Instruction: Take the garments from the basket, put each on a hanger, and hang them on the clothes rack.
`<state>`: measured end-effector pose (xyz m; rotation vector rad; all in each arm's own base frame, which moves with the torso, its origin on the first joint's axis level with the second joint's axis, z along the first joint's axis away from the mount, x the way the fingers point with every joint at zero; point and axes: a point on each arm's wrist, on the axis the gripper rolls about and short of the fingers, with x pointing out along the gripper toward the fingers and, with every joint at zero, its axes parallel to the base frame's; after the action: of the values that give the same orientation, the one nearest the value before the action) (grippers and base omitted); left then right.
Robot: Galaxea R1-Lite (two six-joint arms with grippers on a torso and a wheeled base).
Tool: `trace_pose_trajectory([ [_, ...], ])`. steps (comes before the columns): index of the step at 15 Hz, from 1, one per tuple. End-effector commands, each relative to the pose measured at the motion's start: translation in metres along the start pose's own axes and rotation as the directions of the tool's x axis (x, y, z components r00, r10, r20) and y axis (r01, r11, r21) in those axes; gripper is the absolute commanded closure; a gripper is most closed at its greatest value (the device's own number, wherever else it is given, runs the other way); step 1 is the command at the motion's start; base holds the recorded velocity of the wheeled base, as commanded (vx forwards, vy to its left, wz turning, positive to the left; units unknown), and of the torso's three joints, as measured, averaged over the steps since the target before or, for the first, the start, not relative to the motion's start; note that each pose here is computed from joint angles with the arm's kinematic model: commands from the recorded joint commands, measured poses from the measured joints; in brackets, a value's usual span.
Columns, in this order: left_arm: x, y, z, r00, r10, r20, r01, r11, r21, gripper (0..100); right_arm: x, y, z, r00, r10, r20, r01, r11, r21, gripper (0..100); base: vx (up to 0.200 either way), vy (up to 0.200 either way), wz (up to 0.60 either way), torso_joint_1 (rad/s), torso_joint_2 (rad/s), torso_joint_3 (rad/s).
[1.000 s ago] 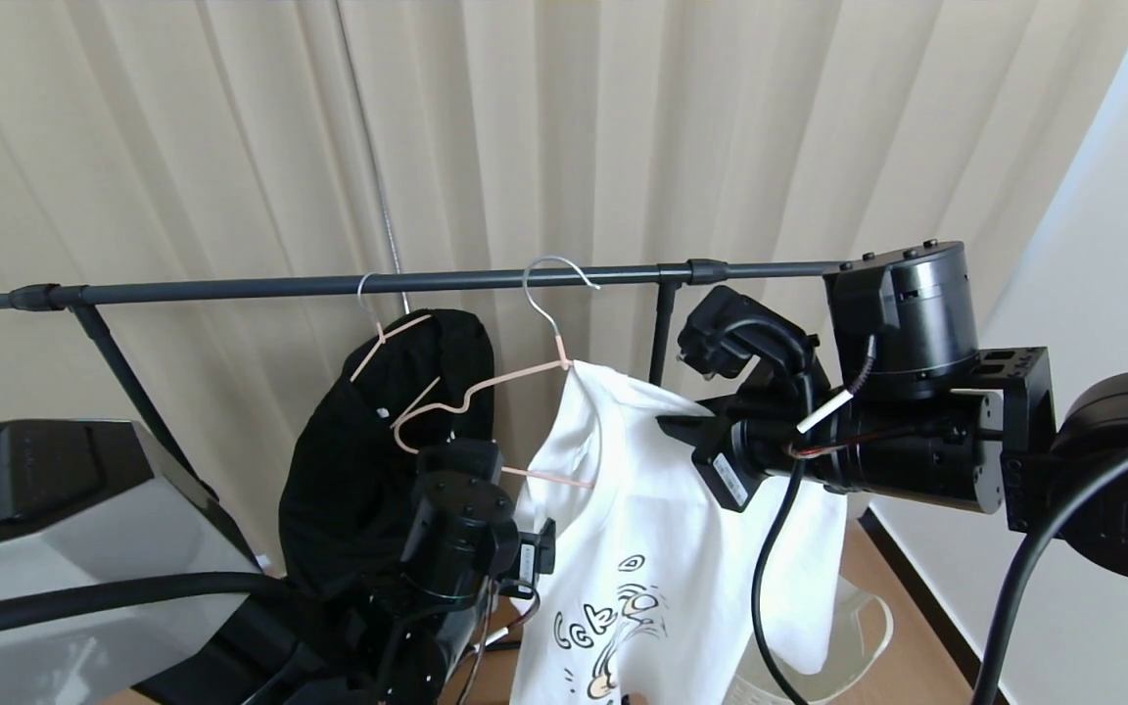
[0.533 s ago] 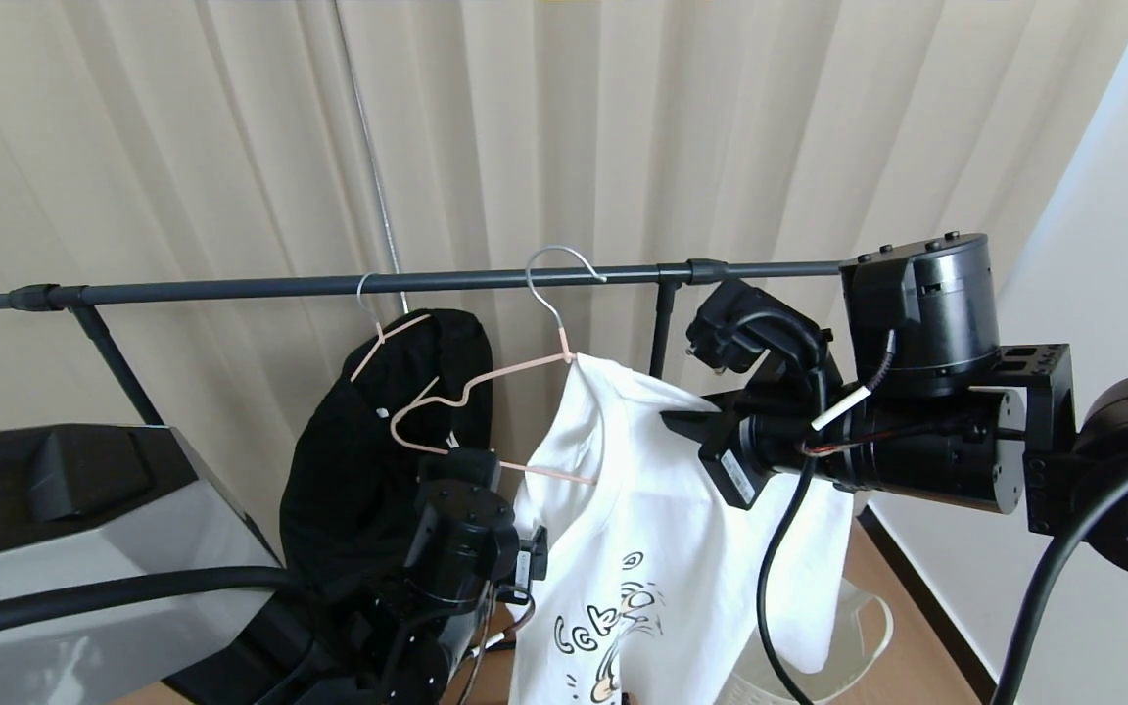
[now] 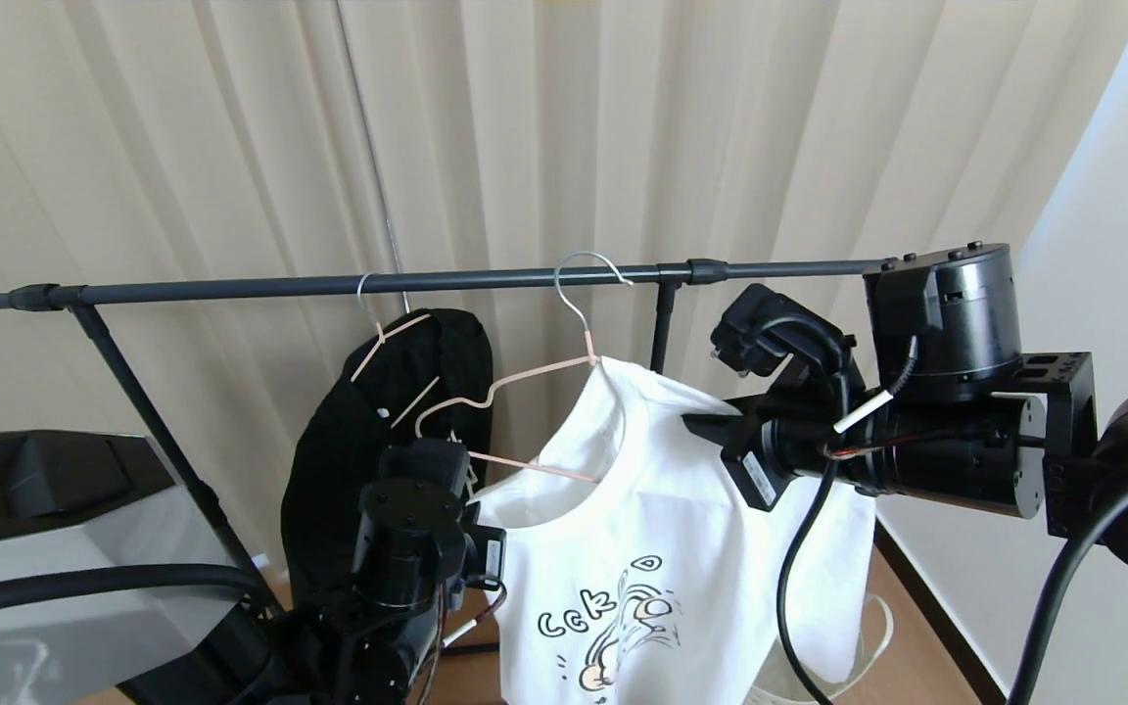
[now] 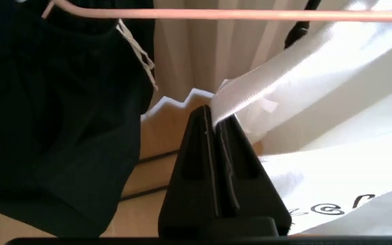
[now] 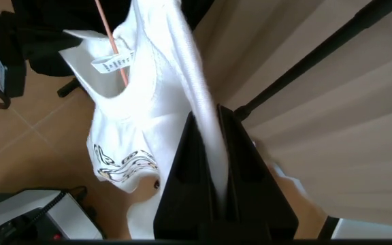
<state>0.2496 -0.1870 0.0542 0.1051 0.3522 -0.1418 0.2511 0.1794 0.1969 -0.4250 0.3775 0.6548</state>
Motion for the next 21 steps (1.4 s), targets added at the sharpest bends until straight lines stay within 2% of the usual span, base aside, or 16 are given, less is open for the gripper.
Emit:
trace_pose_trajectory([
  [1,0.001,0.009,0.004,1.000,0.024,0.011,-0.024,1.000,-0.014,100,-0.002,0.001,-0.007,1.000,-0.001,0.012,0.001,1.000,0.001,100,0.000,0.000,0.00,0.000,0.00,0.000],
  [6,0.005,0.017,0.006,0.999,0.052,0.011,-0.052,0.998,-0.026,100,-0.001,-0.004,-0.018,0.999,-0.006,0.034,0.006,1.000,0.018,100,0.000,0.000,0.00,0.000,0.00,0.000],
  [7,0.007,0.027,0.010,0.996,0.081,0.019,-0.081,0.996,-0.042,100,-0.005,-0.006,-0.023,0.999,0.006,0.037,-0.007,0.999,0.034,100,0.000,0.000,0.00,0.000,0.00,0.000],
  [13,0.015,0.051,0.017,0.987,0.157,0.029,-0.155,0.986,-0.068,100,-0.009,-0.011,-0.034,0.999,-0.014,0.031,0.012,0.999,0.045,100,0.000,0.000,0.00,0.000,0.00,0.000],
  [21,0.021,0.059,0.037,0.980,0.180,0.090,-0.173,0.982,-0.080,100,-0.013,-0.008,-0.045,1.000,-0.009,0.008,0.009,1.000,0.016,100,0.000,0.000,0.00,0.000,0.00,0.000],
])
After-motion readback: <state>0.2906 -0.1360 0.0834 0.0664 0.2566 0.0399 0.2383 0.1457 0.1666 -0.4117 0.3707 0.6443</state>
